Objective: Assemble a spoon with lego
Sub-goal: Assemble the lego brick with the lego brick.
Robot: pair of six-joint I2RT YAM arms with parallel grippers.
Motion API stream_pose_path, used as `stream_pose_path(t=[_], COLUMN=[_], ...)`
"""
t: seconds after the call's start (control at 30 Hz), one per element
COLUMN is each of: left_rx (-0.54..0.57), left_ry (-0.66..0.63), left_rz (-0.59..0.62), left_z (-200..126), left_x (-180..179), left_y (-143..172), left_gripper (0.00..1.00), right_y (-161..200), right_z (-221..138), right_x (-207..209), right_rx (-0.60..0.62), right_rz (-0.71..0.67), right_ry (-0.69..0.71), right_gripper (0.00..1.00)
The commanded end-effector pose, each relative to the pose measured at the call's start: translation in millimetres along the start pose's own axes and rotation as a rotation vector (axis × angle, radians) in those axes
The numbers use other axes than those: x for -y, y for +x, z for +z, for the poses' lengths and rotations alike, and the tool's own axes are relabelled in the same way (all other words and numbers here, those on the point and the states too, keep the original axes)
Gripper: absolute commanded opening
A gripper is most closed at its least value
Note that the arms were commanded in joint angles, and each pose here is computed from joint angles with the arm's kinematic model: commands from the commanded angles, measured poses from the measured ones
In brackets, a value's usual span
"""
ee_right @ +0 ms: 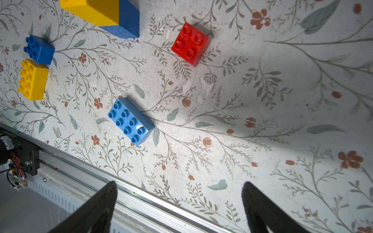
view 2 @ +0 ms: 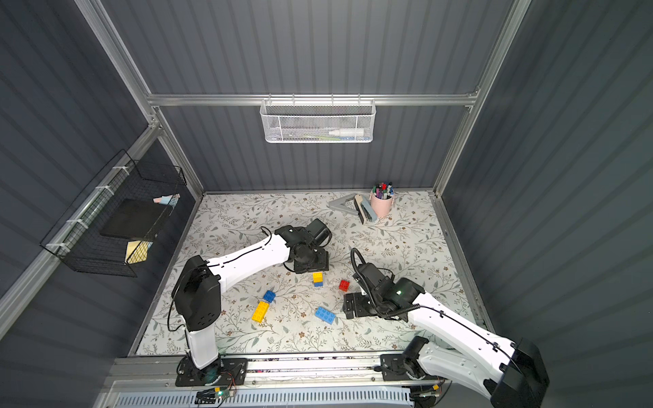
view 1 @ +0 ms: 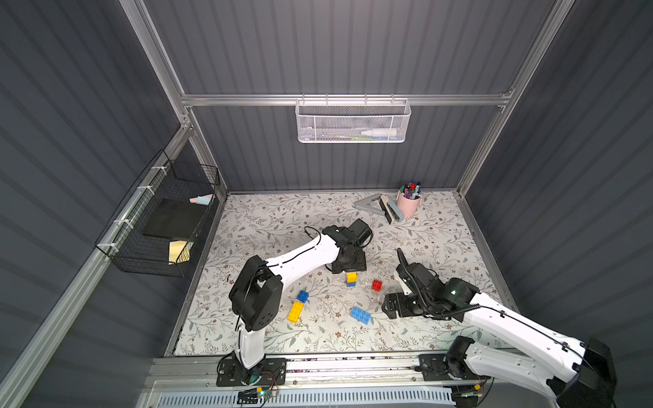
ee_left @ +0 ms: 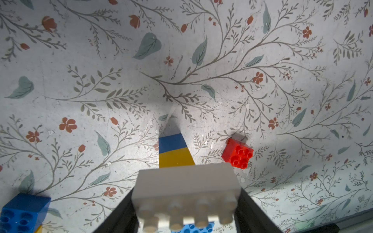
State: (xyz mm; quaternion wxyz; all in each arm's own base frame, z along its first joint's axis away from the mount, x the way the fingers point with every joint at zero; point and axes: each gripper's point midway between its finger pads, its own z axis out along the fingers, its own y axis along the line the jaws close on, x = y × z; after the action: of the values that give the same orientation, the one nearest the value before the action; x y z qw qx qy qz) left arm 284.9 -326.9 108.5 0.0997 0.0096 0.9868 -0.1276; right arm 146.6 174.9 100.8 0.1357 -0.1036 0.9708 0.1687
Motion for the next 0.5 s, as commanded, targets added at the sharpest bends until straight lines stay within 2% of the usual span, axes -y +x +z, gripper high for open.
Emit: stream_pose_path(t=[0.0, 0.47], left_rx=[-0.001, 0.042], left_ry=[0.006, -0.036], left_rz=[-0.028, -0.024], left_z=[-0.8, -23.4], left_x=[0.7, -4.2], left_y=[4.7, 7.6], left_gripper=[0.69, 0.67], right_y=[3.7, 5.8], right_z=[2.1, 5.9], right_x=[6.5, 8.1], right_rx=[0.002, 0.002], right_rz=[0.003, -0.002], right_ry=[0.024, 0.023], right_gripper=[0.96, 0.96])
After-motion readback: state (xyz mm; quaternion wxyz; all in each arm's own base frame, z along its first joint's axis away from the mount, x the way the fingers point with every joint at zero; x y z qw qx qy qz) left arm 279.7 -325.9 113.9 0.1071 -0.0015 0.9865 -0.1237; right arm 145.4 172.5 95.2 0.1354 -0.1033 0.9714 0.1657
